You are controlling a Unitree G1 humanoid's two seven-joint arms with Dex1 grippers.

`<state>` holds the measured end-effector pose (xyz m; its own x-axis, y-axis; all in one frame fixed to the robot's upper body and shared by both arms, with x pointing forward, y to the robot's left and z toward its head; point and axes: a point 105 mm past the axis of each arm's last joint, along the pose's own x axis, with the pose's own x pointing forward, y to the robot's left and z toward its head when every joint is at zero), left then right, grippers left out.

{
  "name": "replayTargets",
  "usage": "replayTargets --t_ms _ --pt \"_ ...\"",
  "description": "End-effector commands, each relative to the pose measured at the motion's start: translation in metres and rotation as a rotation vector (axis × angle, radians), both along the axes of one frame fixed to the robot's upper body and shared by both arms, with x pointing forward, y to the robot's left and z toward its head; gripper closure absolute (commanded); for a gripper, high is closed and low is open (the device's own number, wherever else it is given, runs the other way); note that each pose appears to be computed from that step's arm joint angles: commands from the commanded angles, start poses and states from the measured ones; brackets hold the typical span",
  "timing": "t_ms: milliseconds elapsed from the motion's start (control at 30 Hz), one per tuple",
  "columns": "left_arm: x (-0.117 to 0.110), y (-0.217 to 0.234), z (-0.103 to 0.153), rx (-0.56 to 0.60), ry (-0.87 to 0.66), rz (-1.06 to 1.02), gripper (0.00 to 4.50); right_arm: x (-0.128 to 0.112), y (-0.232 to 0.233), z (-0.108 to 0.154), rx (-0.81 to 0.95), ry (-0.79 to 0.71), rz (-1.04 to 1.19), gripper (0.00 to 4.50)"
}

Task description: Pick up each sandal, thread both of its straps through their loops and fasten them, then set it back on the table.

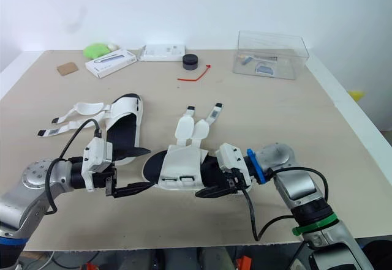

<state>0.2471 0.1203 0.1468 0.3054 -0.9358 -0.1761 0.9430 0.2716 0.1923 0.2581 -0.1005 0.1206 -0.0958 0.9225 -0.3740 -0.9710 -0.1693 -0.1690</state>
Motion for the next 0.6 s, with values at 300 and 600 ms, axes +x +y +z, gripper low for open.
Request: replayTargets --t_ms 300,600 --pt "0.016 -0.003 -0.003 0.001 -0.026 0.023 0.0 -0.005 -0.044 0.023 -0.006 0.0 -0.136 1.29" --pt "0.033 -0.006 -0.014 0.083 -0.092 0.0 1.87 0.038 -0.046 0.064 0.241 0.152 -0.485 1.2"
